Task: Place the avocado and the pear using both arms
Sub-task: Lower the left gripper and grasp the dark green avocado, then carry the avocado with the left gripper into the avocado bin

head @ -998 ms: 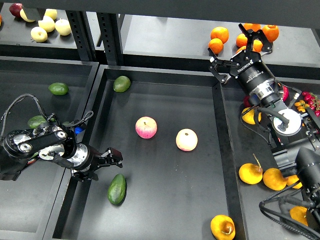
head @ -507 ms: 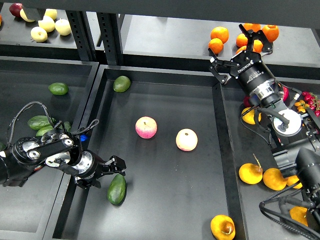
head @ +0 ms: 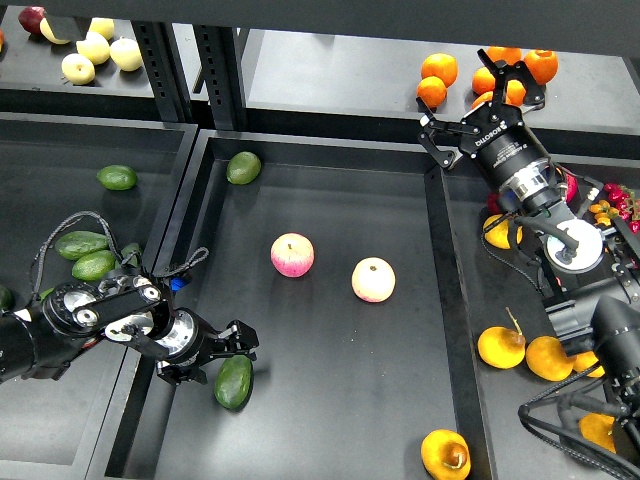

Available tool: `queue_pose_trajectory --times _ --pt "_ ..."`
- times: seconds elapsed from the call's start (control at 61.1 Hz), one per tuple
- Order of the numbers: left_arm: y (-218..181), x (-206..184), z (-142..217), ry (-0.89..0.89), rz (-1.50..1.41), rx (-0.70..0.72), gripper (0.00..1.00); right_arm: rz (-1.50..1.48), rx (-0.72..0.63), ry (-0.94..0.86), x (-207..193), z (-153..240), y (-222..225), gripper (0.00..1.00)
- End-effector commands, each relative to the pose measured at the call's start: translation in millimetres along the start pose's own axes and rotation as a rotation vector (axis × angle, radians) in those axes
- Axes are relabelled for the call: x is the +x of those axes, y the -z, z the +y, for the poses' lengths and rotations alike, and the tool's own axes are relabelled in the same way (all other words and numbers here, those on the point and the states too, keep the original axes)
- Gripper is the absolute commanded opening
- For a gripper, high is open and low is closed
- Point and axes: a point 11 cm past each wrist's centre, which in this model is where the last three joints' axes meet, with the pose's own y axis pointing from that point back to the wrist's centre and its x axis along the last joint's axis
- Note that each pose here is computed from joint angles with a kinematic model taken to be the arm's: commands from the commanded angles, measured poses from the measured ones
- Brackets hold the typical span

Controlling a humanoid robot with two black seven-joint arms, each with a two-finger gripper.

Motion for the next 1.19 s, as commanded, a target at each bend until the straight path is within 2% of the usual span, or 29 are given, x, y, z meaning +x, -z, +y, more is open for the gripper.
queue_pose_trajectory --times 0.0,0.523,0.72,0.736,0.769,1.178 --pt "-0.9 -2.6 -1.9 0.005 -0.005 0.002 0.98 0.001 -0.001 0.000 -0.1 -0.1 -0.3 1.00" --pt "7.8 -13.9 -14.5 0.028 0.005 0.027 0.98 0.000 0.002 0.004 -1.4 -0.5 0.6 1.00" --pt "8.8 -12.4 -14.9 0.012 -0.029 0.045 0.90 0.001 0.001 0.003 -0.8 0.0 0.1 1.00" --pt "9.4 -11.8 -14.8 0.009 -0.031 0.048 0.88 0.001 0.001 0.004 -1.4 -0.5 0.5 1.00" --pt "13.7 -11.7 -16.7 0.008 -0.020 0.054 0.77 0.000 0.001 0.003 -0.8 0.0 0.2 1.00" --pt "6.4 -8.2 -14.3 0.001 0.007 0.021 0.29 -0.001 0.000 0.002 0.2 1.6 -1.0 1.00"
